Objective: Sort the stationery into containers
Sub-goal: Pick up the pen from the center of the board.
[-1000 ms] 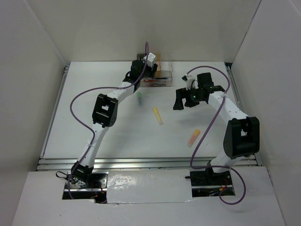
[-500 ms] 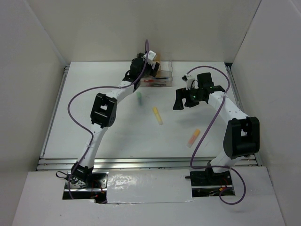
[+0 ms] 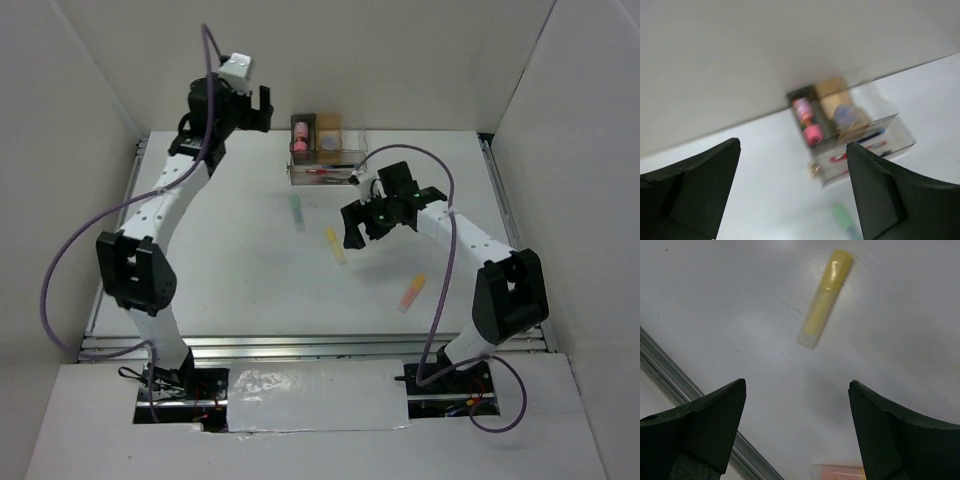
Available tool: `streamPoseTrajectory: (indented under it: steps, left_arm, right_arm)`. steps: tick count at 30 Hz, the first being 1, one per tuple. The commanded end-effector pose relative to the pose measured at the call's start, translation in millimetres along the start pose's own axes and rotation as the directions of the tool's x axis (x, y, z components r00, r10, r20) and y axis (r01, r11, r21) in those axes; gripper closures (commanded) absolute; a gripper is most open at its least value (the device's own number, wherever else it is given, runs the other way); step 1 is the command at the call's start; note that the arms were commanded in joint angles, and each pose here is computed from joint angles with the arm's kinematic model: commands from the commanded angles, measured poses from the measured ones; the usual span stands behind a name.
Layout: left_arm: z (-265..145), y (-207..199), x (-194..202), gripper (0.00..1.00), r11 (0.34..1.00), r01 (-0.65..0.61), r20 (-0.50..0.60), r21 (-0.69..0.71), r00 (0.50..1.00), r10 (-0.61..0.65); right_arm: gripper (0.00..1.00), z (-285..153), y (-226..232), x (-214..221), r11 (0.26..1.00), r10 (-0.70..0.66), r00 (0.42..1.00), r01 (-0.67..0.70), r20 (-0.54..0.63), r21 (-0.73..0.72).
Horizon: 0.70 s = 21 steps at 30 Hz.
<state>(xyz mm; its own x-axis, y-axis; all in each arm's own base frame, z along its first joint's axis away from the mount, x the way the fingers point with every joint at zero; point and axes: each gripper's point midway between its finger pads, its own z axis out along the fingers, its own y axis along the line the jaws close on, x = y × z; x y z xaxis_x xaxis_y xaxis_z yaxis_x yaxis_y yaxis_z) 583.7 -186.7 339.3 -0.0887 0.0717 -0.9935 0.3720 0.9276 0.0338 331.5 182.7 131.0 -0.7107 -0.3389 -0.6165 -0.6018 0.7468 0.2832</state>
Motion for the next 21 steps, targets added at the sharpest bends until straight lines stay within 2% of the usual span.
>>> streamPoseTrajectory:
  steps: [1, 2, 3, 4, 5, 6, 9, 11, 12, 13, 15, 21]
  left_arm:
    - [-97.2, 64.6, 66.6, 0.01, 0.979, 0.115, -0.256, -0.17, 0.954, -0.157]
    - [-99.7, 63.0, 87.2, 0.01, 0.978, 0.118, -0.297, -0.173, 0.94, -0.166]
    - [-122.1, 67.3, 78.8, 0.01, 0.973, 0.132, -0.287, -0.191, 0.94, -0.184]
    - [-143.0, 75.3, 108.9, 0.01, 0.964, 0.146, -0.357, -0.223, 0.908, -0.22]
    - [-156.8, 78.5, 113.3, 0.01, 0.959, 0.154, -0.367, -0.237, 0.9, -0.235]
    - [-178.2, 83.8, 101.4, 0.01, 0.952, 0.163, -0.335, -0.258, 0.91, -0.246]
    - [-215.8, 77.5, 111.0, 0.01, 0.947, 0.183, -0.324, -0.264, 0.908, -0.266]
    - [-230.6, 69.5, 127.7, 0.01, 0.946, 0.186, -0.341, -0.264, 0.9, -0.273]
    - [-238.9, 66.4, 116.2, 0.01, 0.948, 0.19, -0.299, -0.257, 0.917, -0.265]
    - [-242.8, 61.9, 127.4, 0.01, 0.948, 0.195, -0.311, -0.251, 0.911, -0.27]
    - [-249.3, 57.2, 117.7, 0.01, 0.954, 0.194, -0.264, -0.23, 0.931, -0.253]
    - [-252.9, 32.3, 125.2, 0.01, 0.967, 0.229, -0.262, -0.108, 0.932, -0.25]
  right_arm:
    - [0.15, 29.8, 28.1, -3.6, 0.995, -0.096, 0.995, 0.097, -0.037, 0.026]
    - [0.15, 30.0, 28.2, -3.6, 0.995, -0.097, 0.995, 0.098, -0.038, 0.026]
    - [0.16, 36.1, 29.7, -2.7, 0.995, -0.089, 0.995, 0.091, -0.053, 0.034]
    - [0.19, 46.8, 33.3, -2.7, 0.994, -0.094, 0.992, 0.098, -0.08, 0.042]
    - [0.21, 51.3, 35.4, -3.6, 0.995, -0.082, 0.993, 0.086, -0.09, 0.043]
    - [0.23, 55.4, 36.4, -8.6, 0.995, -0.082, 0.992, 0.087, -0.094, 0.05]
    - [0.35, 76.0, 29.7, 0.1, 0.995, -0.048, 0.985, 0.063, -0.163, 0.083]
    - [0.38, 84.1, 29.1, 1.5, 0.992, -0.05, 0.982, 0.07, -0.18, 0.105]
    - [0.4, 87.9, 28.6, -0.4, 0.991, -0.055, 0.982, 0.077, -0.183, 0.113]
    - [0.4, 94.9, 26.7, 5.4, 0.989, -0.053, 0.977, 0.08, -0.207, 0.124]
    - [0.41, 104.1, 27.7, 9.4, 0.986, -0.066, 0.971, 0.099, -0.231, 0.137]
    - [0.46, 123.3, 24.6, 18.7, 0.978, -0.076, 0.958, 0.126, -0.275, 0.169]
